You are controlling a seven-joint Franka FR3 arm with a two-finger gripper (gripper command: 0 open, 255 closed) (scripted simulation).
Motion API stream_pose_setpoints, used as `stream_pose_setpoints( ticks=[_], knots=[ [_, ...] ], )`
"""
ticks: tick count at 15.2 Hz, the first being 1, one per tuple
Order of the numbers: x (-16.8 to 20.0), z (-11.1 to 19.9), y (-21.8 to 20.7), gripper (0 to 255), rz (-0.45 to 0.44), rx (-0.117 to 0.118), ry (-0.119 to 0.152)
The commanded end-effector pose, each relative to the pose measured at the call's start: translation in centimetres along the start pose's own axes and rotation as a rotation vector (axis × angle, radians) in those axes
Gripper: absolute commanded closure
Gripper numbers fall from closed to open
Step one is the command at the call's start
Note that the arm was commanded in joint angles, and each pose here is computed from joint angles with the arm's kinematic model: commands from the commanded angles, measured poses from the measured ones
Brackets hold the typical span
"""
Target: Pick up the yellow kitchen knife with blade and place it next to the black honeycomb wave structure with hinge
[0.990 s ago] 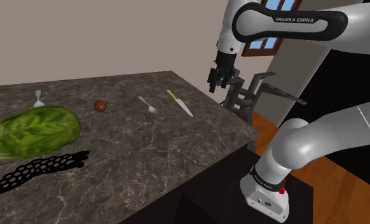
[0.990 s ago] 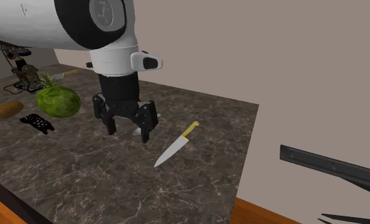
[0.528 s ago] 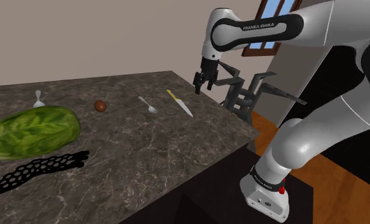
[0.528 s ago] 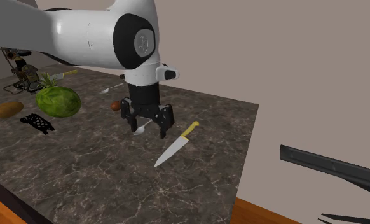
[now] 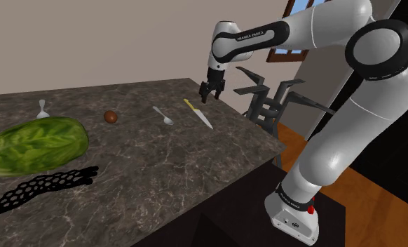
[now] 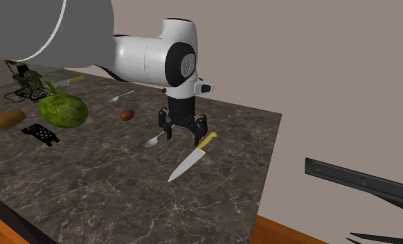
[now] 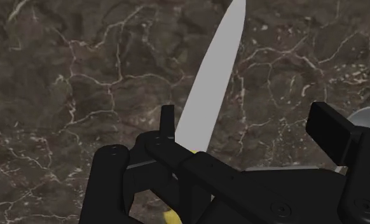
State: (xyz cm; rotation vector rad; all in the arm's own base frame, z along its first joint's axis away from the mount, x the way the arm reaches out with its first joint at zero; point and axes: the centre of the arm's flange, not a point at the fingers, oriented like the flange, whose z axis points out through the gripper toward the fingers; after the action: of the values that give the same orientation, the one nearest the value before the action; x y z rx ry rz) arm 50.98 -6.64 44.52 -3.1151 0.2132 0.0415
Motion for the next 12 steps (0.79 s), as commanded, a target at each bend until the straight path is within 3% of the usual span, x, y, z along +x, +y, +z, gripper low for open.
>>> stream_pose_setpoints(
  ticks=[1,9,12],
  knots=[
    [2.3,1.3,0.4,0,0.002,0.002,0.005],
    [11.4,5.8,2.1,0,0.008,0.011,0.026],
    [11.9,7.1,2.2,0,0.009,0.012,0.027]
  ],
)
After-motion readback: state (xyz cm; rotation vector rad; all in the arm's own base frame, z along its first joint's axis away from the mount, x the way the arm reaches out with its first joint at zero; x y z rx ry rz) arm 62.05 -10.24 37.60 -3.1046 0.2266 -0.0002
